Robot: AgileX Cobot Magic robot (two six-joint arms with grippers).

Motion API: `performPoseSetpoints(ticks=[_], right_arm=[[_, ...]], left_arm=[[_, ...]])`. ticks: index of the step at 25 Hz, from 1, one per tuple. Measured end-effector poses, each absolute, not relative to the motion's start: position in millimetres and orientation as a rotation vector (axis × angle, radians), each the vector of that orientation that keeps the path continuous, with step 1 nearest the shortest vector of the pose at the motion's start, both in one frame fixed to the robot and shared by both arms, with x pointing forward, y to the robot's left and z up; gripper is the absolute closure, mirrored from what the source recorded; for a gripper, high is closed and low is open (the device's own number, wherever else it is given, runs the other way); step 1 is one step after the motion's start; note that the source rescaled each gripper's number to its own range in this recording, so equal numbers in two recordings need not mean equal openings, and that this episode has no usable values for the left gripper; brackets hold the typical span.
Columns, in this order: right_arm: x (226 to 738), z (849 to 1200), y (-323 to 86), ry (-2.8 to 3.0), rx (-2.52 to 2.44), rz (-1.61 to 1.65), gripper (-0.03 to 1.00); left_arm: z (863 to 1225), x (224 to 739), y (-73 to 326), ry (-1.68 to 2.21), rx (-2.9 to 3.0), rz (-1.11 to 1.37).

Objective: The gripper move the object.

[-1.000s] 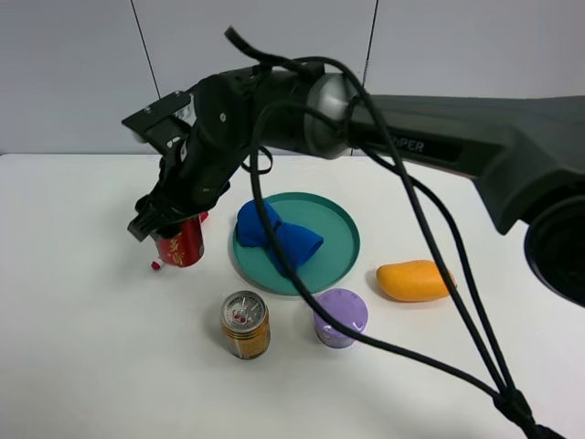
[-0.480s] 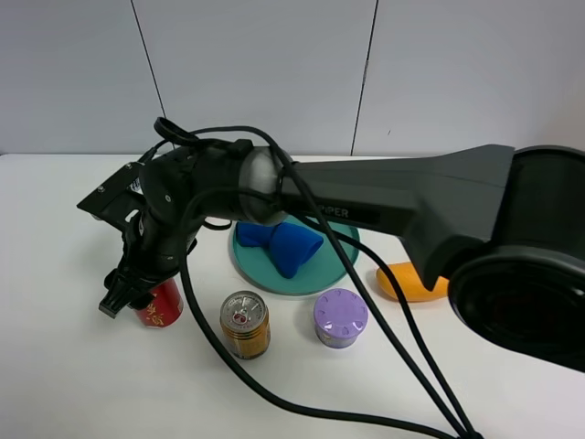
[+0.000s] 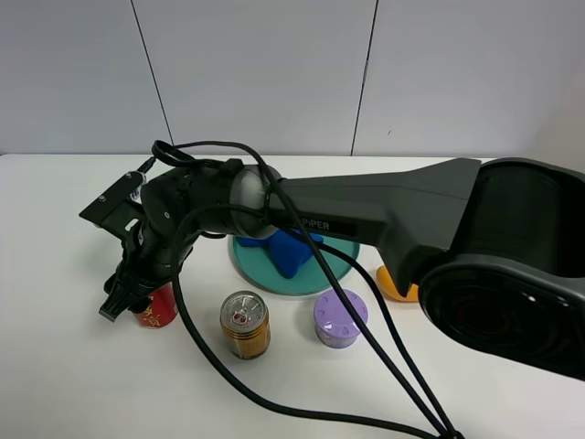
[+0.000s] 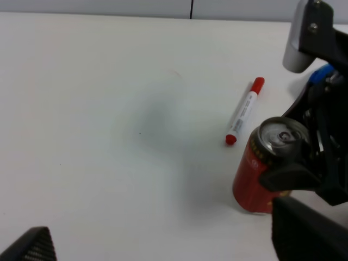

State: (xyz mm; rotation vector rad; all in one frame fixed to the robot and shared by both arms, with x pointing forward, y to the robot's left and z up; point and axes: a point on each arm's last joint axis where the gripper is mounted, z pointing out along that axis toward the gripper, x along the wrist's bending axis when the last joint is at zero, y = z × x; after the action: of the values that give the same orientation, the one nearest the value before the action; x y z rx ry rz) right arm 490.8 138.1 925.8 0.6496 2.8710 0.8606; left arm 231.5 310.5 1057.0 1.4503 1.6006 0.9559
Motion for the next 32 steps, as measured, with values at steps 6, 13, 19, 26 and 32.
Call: performPoseSetpoints(ticks=[6, 13, 19, 26, 32], right_arm=[[491, 926, 138, 2.872, 0.636, 0.859, 0.96], [490, 925, 138, 2.882, 0.633, 0.848, 0.53], [487, 954, 134, 2.869, 0.665, 0.896, 0.36], [472, 1075, 109, 2.679, 0.608, 1.204, 0.36], [475, 1170, 49, 2.417, 0.691, 1.363, 0.36]], left_arm=[[1057, 231, 310, 1.601, 1.45, 0.956], [1057, 231, 310, 1.601, 1.45, 0.956], [1057, 231, 310, 1.601, 1.45, 0.956], [1057, 231, 310, 1.601, 1.45, 0.956], [1057, 231, 310, 1.601, 1.45, 0.956]])
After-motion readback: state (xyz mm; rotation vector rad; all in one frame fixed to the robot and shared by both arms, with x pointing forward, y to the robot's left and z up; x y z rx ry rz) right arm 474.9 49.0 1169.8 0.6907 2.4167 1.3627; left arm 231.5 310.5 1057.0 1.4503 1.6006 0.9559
